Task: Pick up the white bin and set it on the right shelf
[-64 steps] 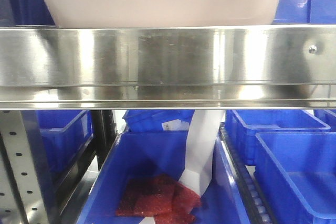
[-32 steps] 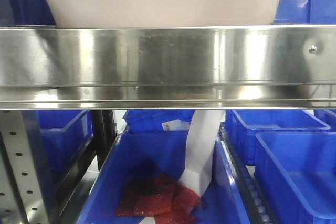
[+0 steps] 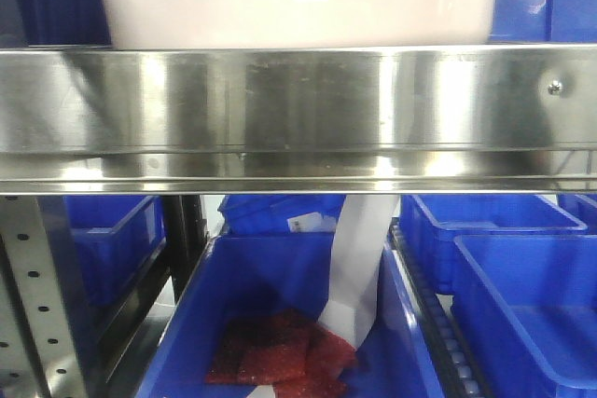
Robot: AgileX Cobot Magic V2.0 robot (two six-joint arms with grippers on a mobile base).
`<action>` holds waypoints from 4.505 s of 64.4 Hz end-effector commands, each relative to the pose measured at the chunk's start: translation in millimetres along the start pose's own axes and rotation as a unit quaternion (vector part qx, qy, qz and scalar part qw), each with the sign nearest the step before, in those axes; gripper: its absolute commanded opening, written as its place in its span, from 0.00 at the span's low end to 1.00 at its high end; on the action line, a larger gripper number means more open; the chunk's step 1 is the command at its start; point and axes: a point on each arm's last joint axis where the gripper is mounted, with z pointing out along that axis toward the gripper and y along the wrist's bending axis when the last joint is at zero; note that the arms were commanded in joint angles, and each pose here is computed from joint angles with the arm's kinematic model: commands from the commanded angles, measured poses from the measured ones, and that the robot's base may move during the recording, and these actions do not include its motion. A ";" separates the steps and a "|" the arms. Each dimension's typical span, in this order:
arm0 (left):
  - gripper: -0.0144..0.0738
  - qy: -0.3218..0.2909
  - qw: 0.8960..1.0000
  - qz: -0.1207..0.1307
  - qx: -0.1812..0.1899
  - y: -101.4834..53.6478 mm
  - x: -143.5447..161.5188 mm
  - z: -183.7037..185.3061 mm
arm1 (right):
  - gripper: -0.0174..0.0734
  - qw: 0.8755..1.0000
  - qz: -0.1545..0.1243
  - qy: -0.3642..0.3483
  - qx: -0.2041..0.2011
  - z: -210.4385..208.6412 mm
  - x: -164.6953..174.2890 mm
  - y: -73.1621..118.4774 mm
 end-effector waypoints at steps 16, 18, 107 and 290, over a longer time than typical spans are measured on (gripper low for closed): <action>0.73 -0.026 0.999 0.016 0.044 -27.1 -7.5 -9.0 | 0.87 0.999 -0.012 -0.032 -0.031 -15.7 -8.6 19.2; 0.73 -0.026 0.999 0.016 0.044 -27.1 -7.5 -9.0 | 0.87 0.999 -0.012 -0.032 -0.031 -15.7 -8.6 19.2; 0.03 -0.342 0.865 0.269 -0.249 -116.2 35.6 -123.7 | 0.23 0.924 -0.249 -0.223 0.187 -75.1 7.6 73.5; 0.03 -0.371 0.819 0.305 -0.315 -60.1 148.1 -140.2 | 0.23 0.828 -0.318 -0.402 0.229 -135.4 152.3 49.6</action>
